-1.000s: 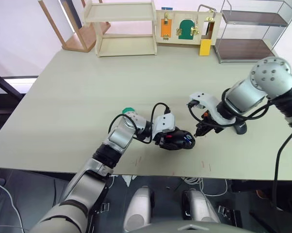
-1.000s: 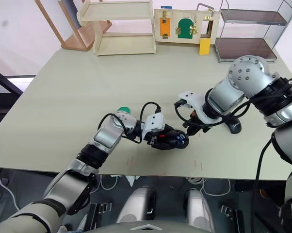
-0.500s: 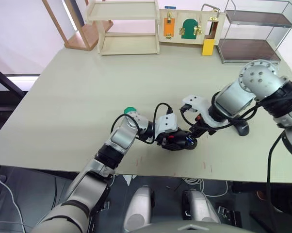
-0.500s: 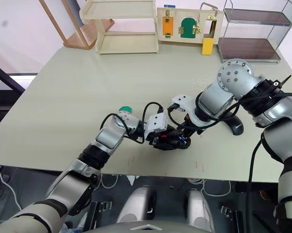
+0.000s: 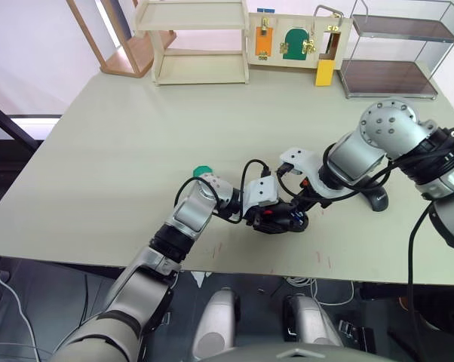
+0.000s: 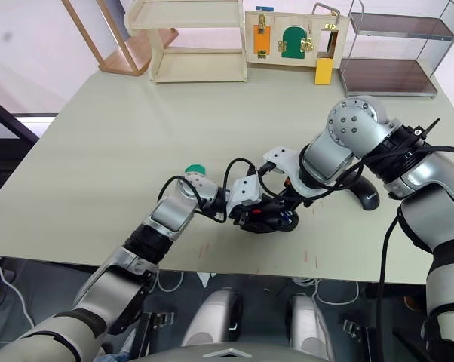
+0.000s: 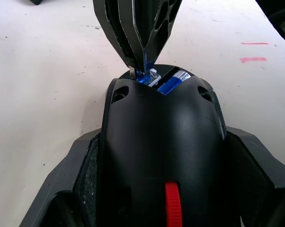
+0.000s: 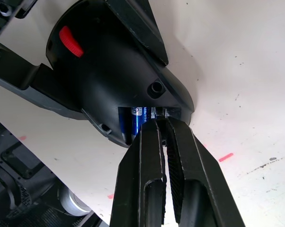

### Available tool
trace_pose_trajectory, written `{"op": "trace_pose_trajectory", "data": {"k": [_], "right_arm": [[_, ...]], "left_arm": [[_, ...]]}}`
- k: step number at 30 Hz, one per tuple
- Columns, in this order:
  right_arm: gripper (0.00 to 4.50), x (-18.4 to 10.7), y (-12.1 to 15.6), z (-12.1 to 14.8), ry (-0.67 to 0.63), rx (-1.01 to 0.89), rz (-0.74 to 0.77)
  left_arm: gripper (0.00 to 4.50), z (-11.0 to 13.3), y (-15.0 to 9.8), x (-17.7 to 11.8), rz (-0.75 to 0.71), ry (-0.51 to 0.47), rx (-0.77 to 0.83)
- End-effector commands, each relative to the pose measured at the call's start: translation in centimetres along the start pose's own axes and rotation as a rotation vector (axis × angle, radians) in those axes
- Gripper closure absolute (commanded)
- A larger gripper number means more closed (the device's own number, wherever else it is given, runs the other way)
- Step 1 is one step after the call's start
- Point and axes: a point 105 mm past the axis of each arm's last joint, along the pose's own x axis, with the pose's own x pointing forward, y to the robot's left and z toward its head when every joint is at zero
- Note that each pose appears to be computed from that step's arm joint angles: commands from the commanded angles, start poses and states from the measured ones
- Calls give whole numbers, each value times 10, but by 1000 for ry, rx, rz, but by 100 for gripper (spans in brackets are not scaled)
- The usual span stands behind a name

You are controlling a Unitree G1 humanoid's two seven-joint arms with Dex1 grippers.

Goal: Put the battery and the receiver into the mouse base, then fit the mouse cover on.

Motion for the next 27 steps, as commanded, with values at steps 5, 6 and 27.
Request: {"op": "trace_pose_trajectory", "data": {"k": [5, 6, 27], "right_arm": [[450, -6, 7, -3, 2, -42, 28], [450, -5, 7, -4, 4, -46, 30], [450, -2, -2, -8, 10, -101, -28]], "left_arm": [[153, -30, -14, 16, -45, 107, -83], [153, -30, -14, 16, -46, 107, -83], [153, -33, -19, 16, -57, 113, -89]]}}
